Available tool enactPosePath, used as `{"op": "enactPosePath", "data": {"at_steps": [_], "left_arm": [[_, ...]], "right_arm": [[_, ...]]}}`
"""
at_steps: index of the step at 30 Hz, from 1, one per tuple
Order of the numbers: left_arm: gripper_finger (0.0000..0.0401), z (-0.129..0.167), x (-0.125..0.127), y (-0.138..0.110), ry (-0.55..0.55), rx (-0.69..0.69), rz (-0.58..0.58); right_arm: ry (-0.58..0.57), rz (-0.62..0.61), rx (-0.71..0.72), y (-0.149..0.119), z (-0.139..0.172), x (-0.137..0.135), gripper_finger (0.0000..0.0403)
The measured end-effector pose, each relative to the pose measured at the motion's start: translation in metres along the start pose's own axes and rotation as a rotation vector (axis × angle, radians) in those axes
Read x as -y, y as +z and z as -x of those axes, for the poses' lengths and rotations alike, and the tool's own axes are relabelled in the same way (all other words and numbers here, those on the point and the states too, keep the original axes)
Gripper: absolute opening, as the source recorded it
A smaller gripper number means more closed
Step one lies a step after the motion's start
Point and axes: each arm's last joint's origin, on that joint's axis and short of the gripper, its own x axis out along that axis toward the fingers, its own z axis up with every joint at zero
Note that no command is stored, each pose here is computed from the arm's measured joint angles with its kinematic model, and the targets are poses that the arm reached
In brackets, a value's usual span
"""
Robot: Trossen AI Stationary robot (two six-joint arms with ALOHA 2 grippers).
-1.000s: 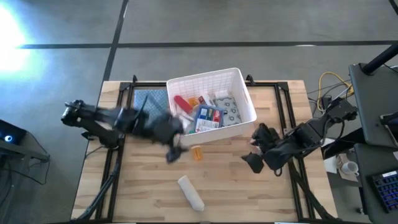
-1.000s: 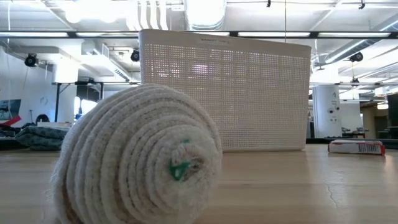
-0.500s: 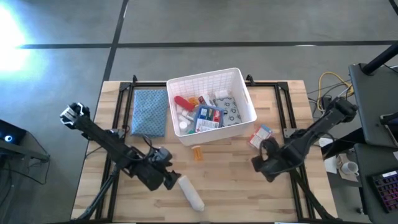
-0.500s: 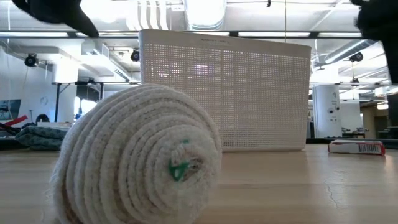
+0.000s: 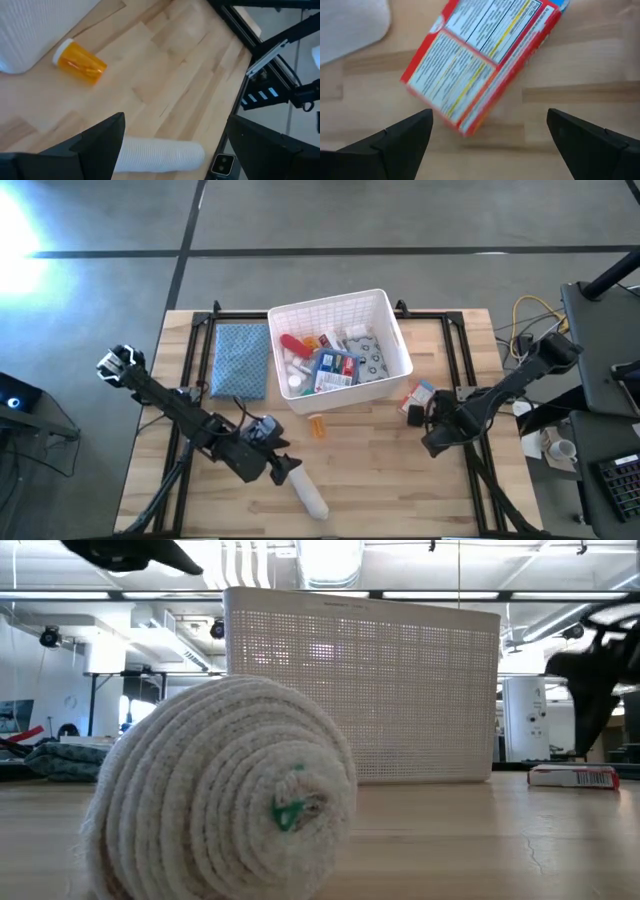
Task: Pick & place medical supplies in basket/bin
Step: Put the medicine box into the white bin
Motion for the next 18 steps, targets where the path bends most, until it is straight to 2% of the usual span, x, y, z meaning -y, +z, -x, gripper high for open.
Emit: {"op": "enactPosePath", "data": {"at_steps": [6,14,18], "left_arm": [[0.0326,0.001,0.002,0.005,-0.005,0.011,-0.024],[0.0326,-0.004,-0.002,0.015,0.017,0.035,-0.019],[0.0326,-0.007,-0.004,0.023,0.028,0.048,-0.033]], "right_arm": [[0.065,-0.072,-0.006,0.003,-0.025,0.003,0.0379],[0.045,-0.096,0.026,0.012,-0.027,-0.002,0.0377],[0.024,-0.1,0.055,0.017,-0.031,-0.003,0.0351]]}}
